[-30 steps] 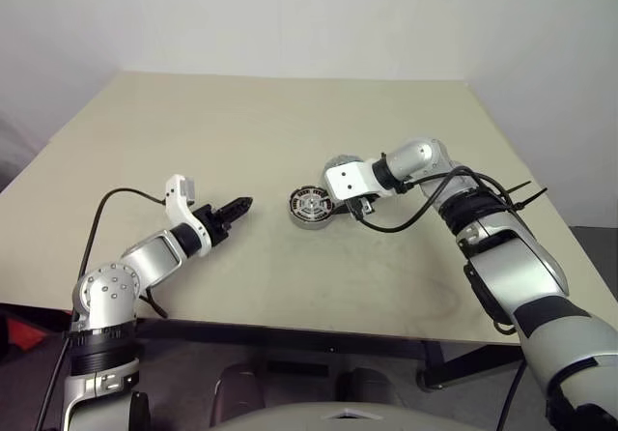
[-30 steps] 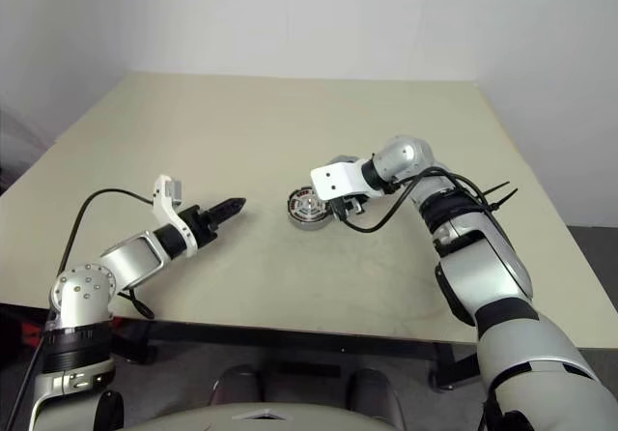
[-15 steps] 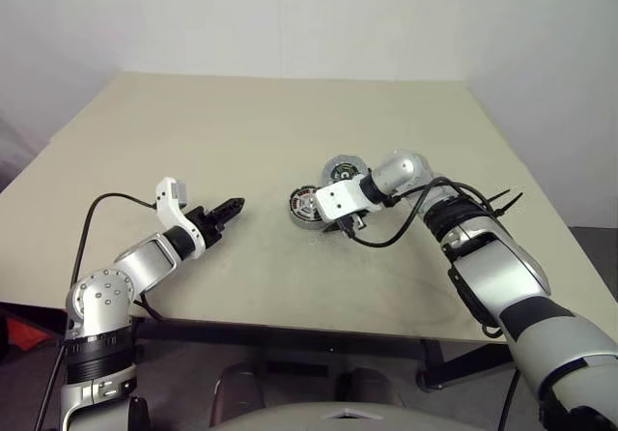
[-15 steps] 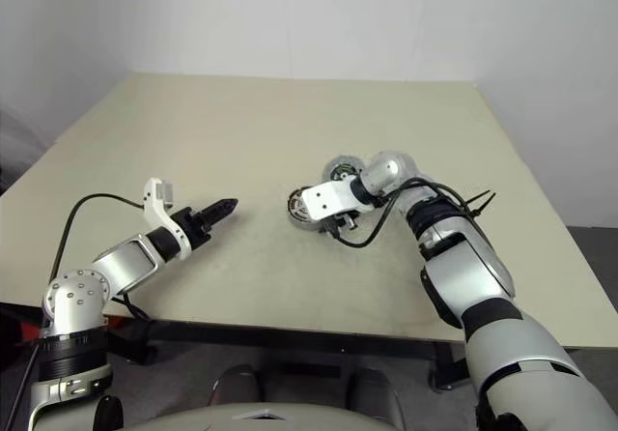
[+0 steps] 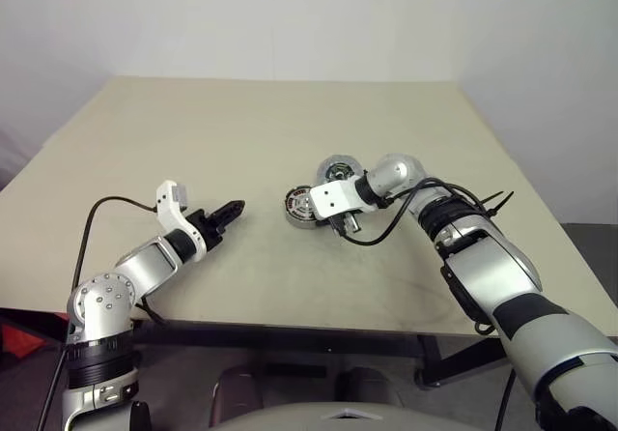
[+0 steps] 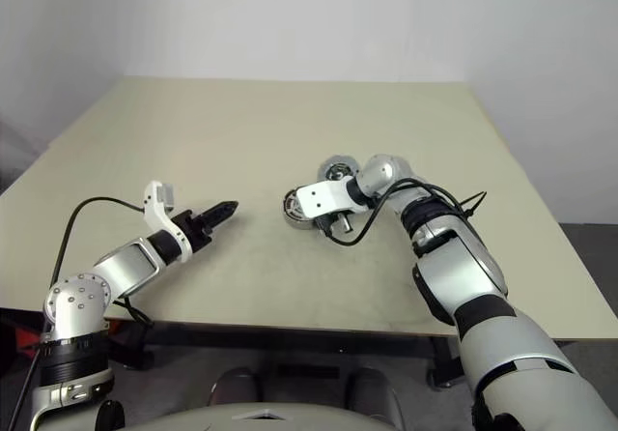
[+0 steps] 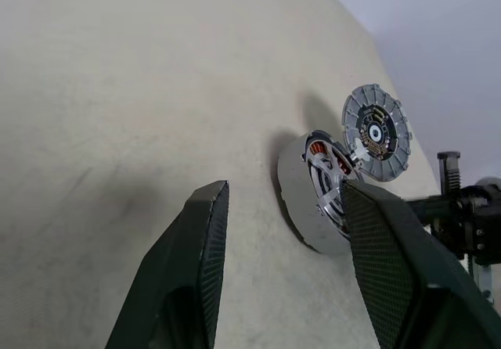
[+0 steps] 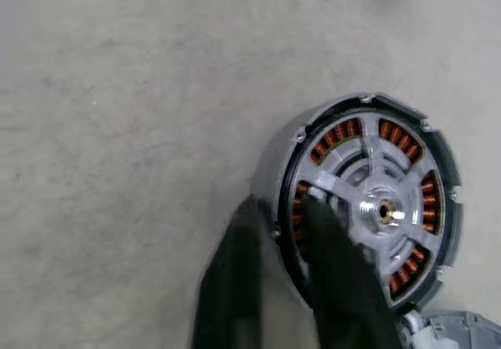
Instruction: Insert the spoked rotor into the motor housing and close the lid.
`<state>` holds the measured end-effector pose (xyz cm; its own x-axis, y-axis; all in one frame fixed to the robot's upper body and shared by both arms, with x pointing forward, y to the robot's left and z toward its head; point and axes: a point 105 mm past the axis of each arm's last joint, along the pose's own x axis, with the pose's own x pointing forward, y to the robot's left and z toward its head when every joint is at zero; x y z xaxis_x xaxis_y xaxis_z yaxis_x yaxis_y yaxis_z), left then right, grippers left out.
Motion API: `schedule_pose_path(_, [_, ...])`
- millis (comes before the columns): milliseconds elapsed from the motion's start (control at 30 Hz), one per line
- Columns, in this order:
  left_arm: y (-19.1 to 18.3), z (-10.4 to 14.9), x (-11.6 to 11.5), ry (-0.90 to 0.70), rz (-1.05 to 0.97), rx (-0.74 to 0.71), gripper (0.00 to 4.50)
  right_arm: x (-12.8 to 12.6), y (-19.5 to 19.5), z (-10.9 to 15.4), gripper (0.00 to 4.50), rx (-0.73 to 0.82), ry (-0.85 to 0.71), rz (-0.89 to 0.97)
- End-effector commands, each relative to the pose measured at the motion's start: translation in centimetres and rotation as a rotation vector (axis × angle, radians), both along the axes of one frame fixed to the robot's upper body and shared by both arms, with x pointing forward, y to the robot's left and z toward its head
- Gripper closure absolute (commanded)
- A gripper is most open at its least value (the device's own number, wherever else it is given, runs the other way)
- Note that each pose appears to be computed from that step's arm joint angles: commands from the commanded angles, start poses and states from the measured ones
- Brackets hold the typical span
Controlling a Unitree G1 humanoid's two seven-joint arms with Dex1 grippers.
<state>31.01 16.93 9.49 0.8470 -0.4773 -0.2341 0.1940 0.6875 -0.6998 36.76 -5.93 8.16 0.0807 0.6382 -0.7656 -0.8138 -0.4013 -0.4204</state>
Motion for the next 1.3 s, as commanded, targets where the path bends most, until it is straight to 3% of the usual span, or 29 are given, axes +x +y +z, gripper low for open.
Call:
schedule_pose_path(33, [0.4, 1.5, 0.3, -0.061, 0.017, 0.009, 2.12, 0.4, -0.2, 0.2, 4.50, -0.020, -0.018, -0.011])
schedule_pose_path(333, [1.0, 1.3, 0.5, -0.053, 0.042, 0.009, 2.12, 0.9, 0.8, 1.4, 4.50, 0.050, -0.061, -0.025])
schedule_pose_path(467, [1.1, 1.0, 0.4, -0.047, 0.055, 0.005, 2.12, 0.2, 2.1, 2.9, 4.50, 0.155, 0.030, -0.032])
schedule_pose_path(667, [1.2, 0.6, 0.0, -0.037, 0.068, 0.002, 2.12, -1.6, 3.0, 4.7, 4.50, 0.180, 0.173, -0.054])
schedule_pose_path(1300, [2.3, 0.4, -1.1, -0.030, 0.119, 0.010, 2.12, -3.8, 6.1, 6.1, 4.50, 0.225, 0.467, -0.408])
